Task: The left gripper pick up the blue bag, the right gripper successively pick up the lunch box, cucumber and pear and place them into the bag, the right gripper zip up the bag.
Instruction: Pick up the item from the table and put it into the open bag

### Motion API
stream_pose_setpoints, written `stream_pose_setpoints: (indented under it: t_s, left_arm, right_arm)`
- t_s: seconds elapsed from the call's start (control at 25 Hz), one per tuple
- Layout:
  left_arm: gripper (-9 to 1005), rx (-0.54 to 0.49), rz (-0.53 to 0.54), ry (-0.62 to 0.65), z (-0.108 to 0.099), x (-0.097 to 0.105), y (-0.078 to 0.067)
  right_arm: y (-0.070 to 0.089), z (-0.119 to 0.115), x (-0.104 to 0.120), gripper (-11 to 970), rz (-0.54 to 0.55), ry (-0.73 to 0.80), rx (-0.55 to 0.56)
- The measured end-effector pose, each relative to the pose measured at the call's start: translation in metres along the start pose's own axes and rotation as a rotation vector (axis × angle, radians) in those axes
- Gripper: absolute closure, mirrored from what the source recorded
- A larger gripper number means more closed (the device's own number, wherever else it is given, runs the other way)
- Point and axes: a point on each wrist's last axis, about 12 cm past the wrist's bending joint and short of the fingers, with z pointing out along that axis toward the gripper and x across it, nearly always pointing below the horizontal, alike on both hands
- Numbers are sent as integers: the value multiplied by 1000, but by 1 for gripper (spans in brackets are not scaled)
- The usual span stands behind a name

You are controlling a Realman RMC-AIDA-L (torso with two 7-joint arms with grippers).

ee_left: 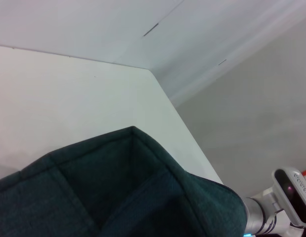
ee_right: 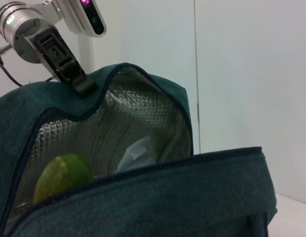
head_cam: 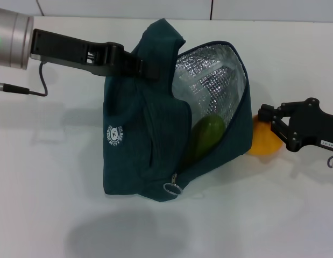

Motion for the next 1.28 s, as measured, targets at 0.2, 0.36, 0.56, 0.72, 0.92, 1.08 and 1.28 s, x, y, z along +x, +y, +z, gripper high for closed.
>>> stream_pose_setpoints:
  t_s: [0.2, 0.36, 0.56, 0.72, 0.92, 1.08, 1.28]
  left_arm:
    - [956, -1, 1, 0, 0, 0, 0]
    - [956, 0, -1, -4, -1, 0, 0]
    - [956, 1, -4, -5, -1, 1, 1]
    - [956, 3, -4, -6, 0, 1, 1]
    - [956, 6, -6, -6, 1, 1, 1]
    - [956, 15, -15, -4, 3, 3, 2]
    - [956, 33, -14, -24, 0, 2, 1]
  right_arm:
    - [0, -3, -1, 927, 7, -18, 7]
    - [-1, -13, -5, 927, 29, -88, 42]
    - [-5, -35, -11, 927, 52, -185, 104]
    - [-8, -55, -20, 927, 76, -300, 135]
    - [-19, -66, -45, 926, 122, -428, 100]
    - [-29, -50, -69, 926, 141, -468, 9]
    - [-33, -6, -101, 926, 129, -462, -149]
